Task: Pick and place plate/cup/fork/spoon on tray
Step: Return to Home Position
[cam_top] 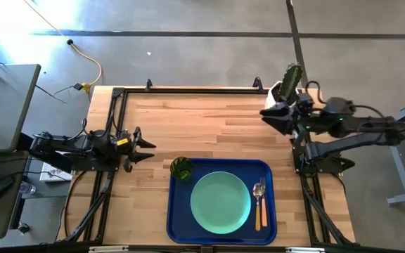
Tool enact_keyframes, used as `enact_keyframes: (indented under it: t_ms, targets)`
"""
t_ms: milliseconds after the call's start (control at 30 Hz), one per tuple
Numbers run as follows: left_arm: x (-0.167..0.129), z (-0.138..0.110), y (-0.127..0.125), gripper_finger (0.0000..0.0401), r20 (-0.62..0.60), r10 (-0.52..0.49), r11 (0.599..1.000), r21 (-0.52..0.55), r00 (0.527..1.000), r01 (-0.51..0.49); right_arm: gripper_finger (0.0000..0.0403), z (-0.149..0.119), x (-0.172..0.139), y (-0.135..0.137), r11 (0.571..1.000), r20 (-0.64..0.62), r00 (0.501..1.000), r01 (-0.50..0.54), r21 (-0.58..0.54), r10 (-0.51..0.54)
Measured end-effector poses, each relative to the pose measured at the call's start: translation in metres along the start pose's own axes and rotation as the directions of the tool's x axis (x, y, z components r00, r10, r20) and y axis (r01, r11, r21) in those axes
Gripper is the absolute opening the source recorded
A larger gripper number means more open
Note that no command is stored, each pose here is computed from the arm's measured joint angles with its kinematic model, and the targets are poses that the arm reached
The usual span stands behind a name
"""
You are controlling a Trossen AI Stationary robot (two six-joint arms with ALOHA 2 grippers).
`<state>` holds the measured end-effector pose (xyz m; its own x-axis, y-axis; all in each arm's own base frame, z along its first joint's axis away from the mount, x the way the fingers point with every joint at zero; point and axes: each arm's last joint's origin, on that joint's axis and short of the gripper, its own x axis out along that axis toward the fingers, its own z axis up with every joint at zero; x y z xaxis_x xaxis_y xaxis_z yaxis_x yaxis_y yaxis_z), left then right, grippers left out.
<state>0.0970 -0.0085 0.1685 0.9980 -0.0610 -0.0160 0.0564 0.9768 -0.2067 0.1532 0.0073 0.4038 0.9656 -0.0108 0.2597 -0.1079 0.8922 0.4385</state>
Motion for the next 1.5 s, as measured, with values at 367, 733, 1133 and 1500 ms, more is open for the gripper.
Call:
enact_keyframes:
  t_ms: [367, 733, 1133, 1500]
  targets:
    - [0.0, 0.0, 0.0, 0.017, -0.002, 0.004, 0.999, 0.038, 1.0, -0.004, 0.0126, -0.029, -0.057, -0.021, 0.986, -0.117, 0.984, 0.123, -0.116, -0.137]
    - [0.0, 0.0, 0.0, 0.017, -0.001, 0.004, 0.977, 0.215, 1.0, -0.004, 0.0126, -0.092, -0.109, -0.055, 0.993, -0.052, 0.993, 0.101, -0.055, -0.103]
    - [0.0, 0.0, 0.0, 0.017, -0.001, 0.003, 0.978, 0.209, 1.0, -0.003, 0.0126, -0.139, -0.118, -0.08, 0.985, -0.14, 0.977, 0.148, -0.089, -0.16]
    - [0.0, 0.0, 0.0, 0.017, -0.001, 0.003, 0.977, 0.211, 1.0, -0.003, 0.0126, -0.174, -0.117, -0.098, 0.968, -0.211, 0.948, 0.214, -0.131, -0.238]
